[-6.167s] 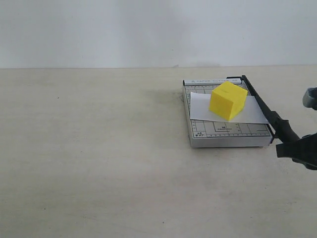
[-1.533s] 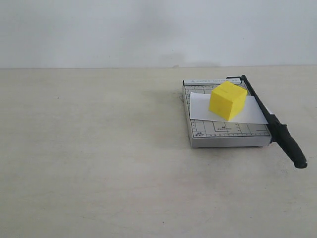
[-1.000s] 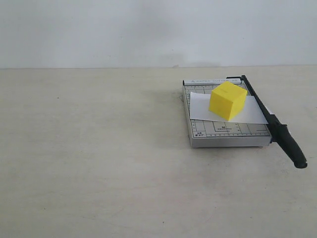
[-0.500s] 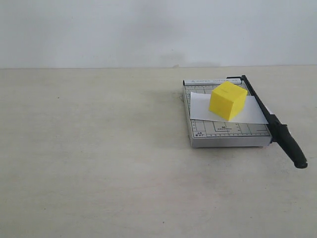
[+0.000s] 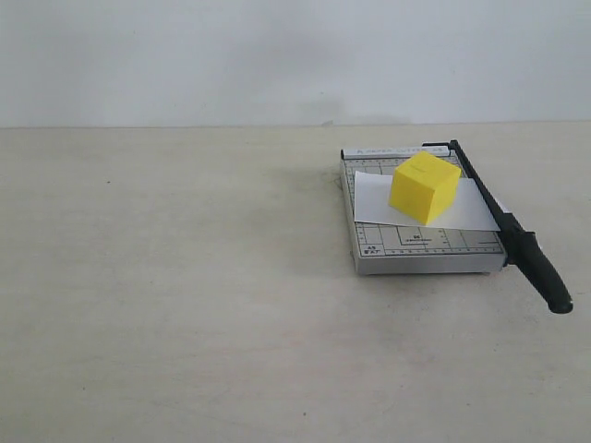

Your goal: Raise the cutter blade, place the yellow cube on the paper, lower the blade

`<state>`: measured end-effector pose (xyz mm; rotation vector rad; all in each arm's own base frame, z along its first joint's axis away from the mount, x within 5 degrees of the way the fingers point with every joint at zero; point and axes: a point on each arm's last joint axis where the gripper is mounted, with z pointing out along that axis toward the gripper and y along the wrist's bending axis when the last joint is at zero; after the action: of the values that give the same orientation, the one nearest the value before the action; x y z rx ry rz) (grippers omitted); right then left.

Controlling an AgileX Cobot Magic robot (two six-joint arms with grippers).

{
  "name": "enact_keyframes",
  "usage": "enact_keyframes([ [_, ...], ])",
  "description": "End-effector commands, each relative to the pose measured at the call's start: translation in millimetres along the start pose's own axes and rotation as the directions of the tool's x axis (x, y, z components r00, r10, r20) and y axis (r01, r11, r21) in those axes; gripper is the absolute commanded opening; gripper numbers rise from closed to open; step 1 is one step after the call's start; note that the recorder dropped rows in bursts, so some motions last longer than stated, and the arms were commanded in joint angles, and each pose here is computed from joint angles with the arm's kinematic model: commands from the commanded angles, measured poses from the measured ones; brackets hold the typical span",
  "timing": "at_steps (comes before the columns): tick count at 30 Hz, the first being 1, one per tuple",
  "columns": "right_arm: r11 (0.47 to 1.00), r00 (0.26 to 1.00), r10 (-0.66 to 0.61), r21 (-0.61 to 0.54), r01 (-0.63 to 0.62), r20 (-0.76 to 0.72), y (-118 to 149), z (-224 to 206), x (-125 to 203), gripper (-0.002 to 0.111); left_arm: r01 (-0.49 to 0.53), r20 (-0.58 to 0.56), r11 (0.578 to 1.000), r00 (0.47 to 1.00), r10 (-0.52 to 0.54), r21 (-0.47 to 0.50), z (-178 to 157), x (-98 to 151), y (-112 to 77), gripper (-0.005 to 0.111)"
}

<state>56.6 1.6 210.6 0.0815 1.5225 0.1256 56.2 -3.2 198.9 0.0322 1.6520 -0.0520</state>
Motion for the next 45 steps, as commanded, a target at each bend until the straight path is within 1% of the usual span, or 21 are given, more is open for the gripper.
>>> enact_keyframes([
  [1, 1.000, 1.000, 0.003, 0.002, -0.003, 0.008, -0.2, -0.3, 0.3, 0.001, -0.032, -0.171, 0.999, 0.985, 0.025, -0.040, -1.5, 16.5, 2.7, 0.004],
  [2, 1.000, 1.000, 0.003, 0.002, -0.003, 0.008, -0.2, -0.3, 0.3, 0.001, -0.040, -0.188, 0.998, 0.982, 0.032, -0.039, -1.7, 18.0, 2.7, 0.004],
  [45, 1.000, 1.000, 0.003, 0.002, -0.003, 0.010, -0.2, -0.3, 0.1, 0.001, -0.047, -0.188, 0.998, 0.981, 0.039, -0.038, -1.7, 18.0, 2.7, 0.004],
])
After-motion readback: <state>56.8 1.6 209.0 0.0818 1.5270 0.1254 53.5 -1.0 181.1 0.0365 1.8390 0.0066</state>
